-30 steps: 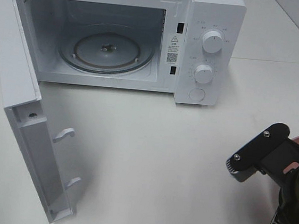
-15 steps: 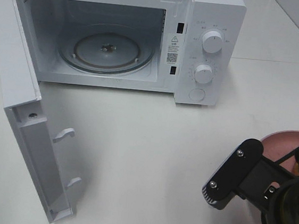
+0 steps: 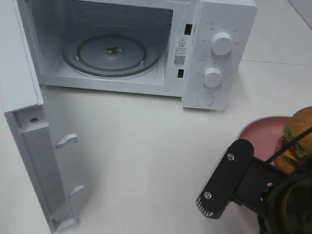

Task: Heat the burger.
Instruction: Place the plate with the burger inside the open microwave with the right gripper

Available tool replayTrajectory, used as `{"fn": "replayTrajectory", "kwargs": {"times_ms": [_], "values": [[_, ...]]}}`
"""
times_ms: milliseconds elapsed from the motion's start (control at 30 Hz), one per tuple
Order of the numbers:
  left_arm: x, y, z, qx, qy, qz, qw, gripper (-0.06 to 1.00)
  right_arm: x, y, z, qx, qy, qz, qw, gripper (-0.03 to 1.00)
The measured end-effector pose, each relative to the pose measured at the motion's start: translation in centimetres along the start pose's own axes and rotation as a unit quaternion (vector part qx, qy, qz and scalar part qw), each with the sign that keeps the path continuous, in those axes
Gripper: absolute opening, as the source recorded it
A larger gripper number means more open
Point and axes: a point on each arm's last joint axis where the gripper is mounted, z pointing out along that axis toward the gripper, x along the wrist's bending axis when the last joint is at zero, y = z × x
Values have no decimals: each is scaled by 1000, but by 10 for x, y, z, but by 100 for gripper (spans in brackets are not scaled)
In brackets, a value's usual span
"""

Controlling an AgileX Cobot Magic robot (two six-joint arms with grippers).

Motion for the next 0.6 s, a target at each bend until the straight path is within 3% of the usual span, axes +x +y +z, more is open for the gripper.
{"fn": "replayTrajectory", "kwargs": {"times_ms": [600], "values": [[0, 0, 0, 0, 0, 0, 1000, 99, -1, 14, 0, -77, -16, -115, 990, 4]]}}
